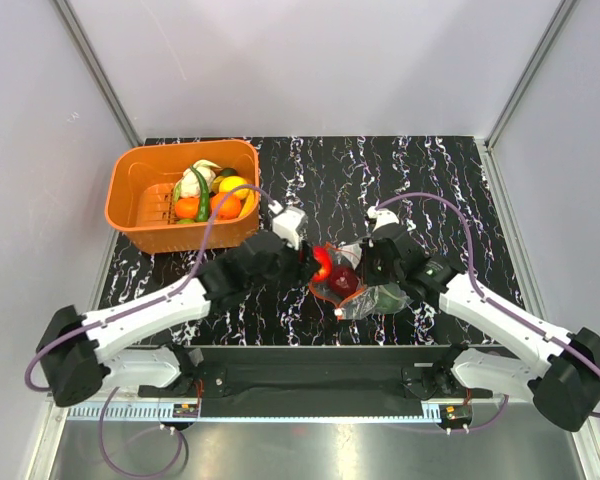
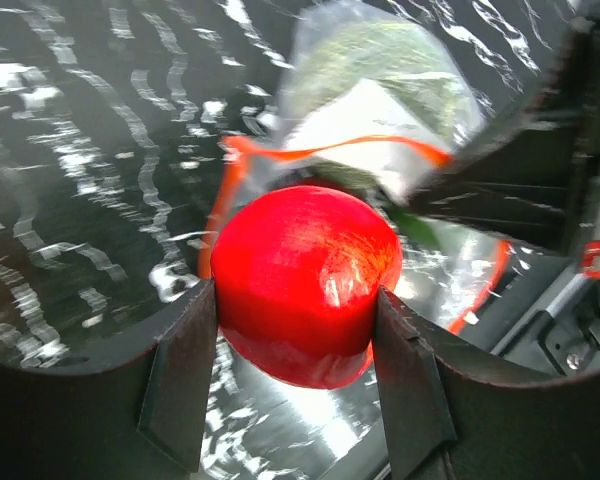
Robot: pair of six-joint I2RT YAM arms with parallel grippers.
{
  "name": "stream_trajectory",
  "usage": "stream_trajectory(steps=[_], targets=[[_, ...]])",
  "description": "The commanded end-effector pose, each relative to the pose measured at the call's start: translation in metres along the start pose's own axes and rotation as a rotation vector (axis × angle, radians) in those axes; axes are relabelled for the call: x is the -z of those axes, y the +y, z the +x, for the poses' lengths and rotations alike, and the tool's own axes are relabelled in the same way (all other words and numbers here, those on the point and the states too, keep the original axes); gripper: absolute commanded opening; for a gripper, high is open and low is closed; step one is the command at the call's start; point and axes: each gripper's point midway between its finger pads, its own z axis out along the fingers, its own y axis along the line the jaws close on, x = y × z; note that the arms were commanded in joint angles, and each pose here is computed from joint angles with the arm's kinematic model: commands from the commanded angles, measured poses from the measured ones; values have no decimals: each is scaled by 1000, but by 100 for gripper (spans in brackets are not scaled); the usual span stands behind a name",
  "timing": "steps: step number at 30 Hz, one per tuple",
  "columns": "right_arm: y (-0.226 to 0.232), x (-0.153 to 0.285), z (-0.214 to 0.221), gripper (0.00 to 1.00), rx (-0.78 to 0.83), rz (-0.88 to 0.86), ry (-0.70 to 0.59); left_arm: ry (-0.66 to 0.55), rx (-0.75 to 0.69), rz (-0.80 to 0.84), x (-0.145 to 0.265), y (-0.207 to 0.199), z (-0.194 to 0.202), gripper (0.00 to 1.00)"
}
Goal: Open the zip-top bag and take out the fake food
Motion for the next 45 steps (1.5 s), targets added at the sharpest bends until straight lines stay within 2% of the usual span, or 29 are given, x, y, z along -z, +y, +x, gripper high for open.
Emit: stream_trajectory(steps=[1, 6, 12, 13, 17, 21, 24, 25, 28, 30, 32, 38, 41, 44, 45], targets=[[4, 10, -18, 0, -7, -17, -62, -76, 0, -72, 29, 27, -25, 27], [4, 13, -17, 0, -7, -26, -60, -219, 23, -190, 64, 66, -77, 28], [9, 15, -18, 0, -9, -55, -69, -357, 55, -423, 90, 140, -138, 28], [9, 14, -18, 0, -8, -56, -68, -345, 76, -479, 87, 164, -139, 28], [11, 15, -16, 0, -4, -65, -60, -411, 139, -577, 91, 215, -164, 29], [11, 17, -17, 0, 0, -72, -63, -383, 181, -635, 76, 262, -168, 33], [10, 17, -16, 0, 1, -70, -61, -375, 178, -657, 69, 279, -175, 54], [10, 17, -16, 0, 1, -69, -60, -371, 176, -662, 68, 282, -177, 69], [11, 16, -16, 0, 0, -72, -58, -373, 168, -686, 67, 289, -183, 81], [11, 17, -17, 0, 3, -71, -60, -379, 163, -698, 70, 291, -188, 93], [11, 16, -17, 0, 1, -70, -59, -376, 162, -710, 73, 292, -189, 98], [11, 15, -17, 0, 3, -66, -58, -408, 148, -687, 87, 279, -191, 98], [10, 18, -19, 0, 2, -62, -63, -412, 113, -639, 91, 256, -191, 97], [9, 21, -20, 0, 3, -55, -69, -419, 25, -533, 84, 211, -188, 96], [8, 22, -20, 0, 4, -54, -70, -428, -15, -460, 81, 181, -188, 96]])
